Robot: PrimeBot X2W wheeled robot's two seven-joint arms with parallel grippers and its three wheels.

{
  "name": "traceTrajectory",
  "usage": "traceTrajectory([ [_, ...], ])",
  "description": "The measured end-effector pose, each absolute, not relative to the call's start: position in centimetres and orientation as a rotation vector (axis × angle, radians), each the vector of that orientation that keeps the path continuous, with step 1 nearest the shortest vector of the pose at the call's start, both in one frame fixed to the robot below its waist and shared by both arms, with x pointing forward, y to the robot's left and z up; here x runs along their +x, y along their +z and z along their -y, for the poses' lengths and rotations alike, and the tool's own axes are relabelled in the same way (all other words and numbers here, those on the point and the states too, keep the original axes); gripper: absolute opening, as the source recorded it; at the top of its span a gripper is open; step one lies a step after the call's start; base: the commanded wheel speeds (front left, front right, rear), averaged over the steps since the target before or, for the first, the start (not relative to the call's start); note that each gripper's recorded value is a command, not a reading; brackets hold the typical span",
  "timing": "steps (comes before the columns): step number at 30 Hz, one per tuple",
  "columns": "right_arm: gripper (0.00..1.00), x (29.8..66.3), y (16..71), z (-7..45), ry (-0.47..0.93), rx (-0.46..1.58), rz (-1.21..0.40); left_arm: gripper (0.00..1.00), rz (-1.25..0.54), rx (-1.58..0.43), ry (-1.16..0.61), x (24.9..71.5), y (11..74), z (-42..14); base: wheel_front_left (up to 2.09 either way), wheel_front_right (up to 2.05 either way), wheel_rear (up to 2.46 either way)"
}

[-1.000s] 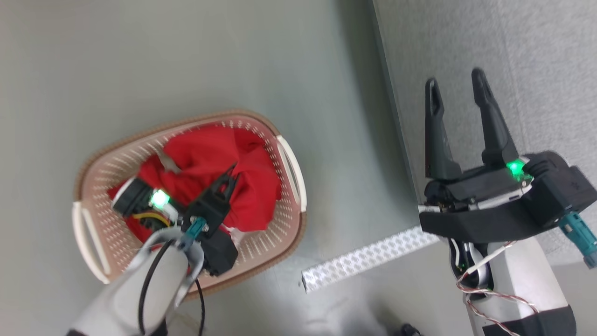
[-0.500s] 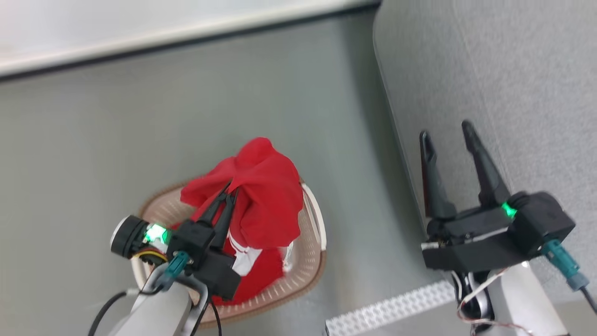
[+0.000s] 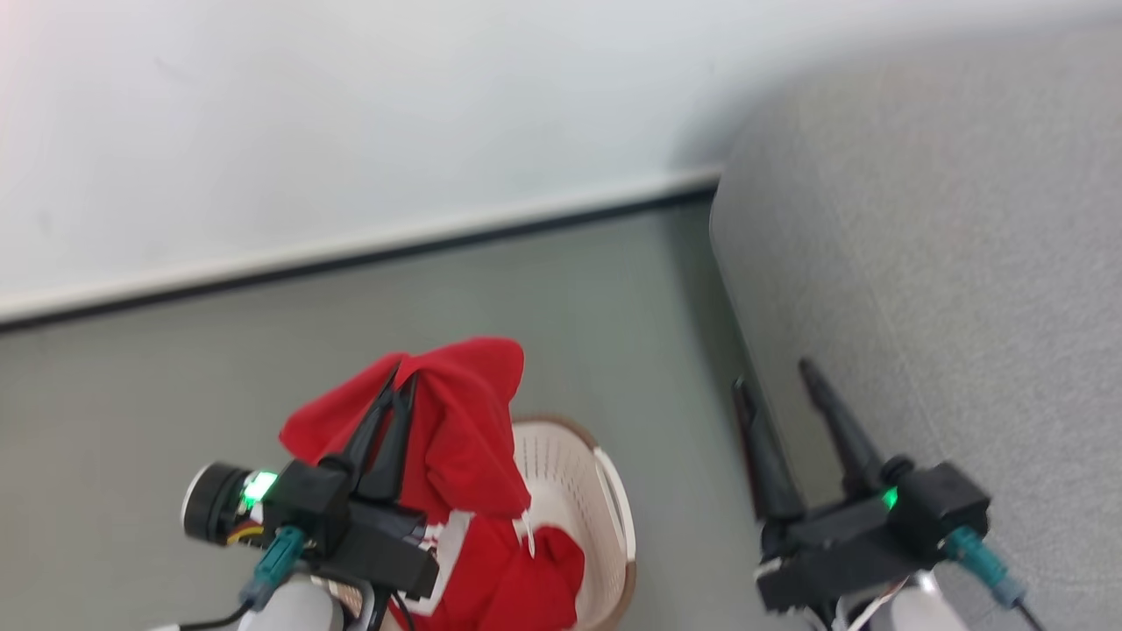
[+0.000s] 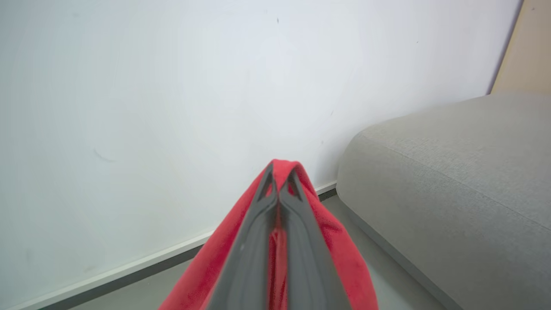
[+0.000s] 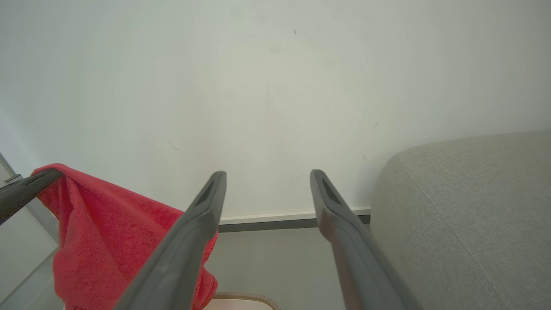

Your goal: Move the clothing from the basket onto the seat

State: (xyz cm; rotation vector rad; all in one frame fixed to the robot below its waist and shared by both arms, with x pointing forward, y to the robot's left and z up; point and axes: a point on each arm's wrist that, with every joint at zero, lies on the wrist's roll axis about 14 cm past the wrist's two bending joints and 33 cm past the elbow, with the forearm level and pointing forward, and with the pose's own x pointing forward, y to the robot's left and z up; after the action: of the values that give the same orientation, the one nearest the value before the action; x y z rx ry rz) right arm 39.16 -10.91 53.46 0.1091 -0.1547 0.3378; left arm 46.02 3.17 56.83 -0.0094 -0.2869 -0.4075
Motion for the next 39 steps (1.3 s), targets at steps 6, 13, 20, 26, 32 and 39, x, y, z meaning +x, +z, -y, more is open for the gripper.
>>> traceTrajectory([
  [6, 1.0, 36.3, 53.9, 9.6, 0.375, 0.14, 0.156, 0.0, 0.387, -0.021, -0.372, 43.7, 61.0, -4.4, 0.0, 0.0, 0.0],
  [13, 1.0, 34.8, 55.2, 9.2, 0.39, 0.144, 0.192, 0.0, 0.519, -0.026, -0.358, 41.6, 65.9, -4.8, 0.0, 0.0, 0.0],
  [20, 1.0, 33.7, 55.8, 7.7, 0.445, 0.132, 0.211, 0.0, 0.562, -0.028, -0.394, 40.4, 67.5, -4.0, 0.0, 0.0, 0.0],
  [26, 1.0, 32.8, 56.9, 4.9, 0.547, 0.166, 0.232, 0.0, 0.571, -0.027, -0.466, 39.9, 68.0, -2.0, 0.0, 0.0, 0.0],
  [32, 1.0, 32.4, 57.8, 3.1, 0.619, 0.167, 0.249, 0.0, 0.571, -0.011, -0.59, 38.9, 68.1, 1.5, 0.0, 0.0, 0.0],
  [39, 1.0, 32.1, 57.0, 2.4, 0.642, 0.182, 0.212, 0.0, 0.579, -0.024, -0.717, 36.6, 68.4, 4.8, 0.0, 0.0, 0.0],
])
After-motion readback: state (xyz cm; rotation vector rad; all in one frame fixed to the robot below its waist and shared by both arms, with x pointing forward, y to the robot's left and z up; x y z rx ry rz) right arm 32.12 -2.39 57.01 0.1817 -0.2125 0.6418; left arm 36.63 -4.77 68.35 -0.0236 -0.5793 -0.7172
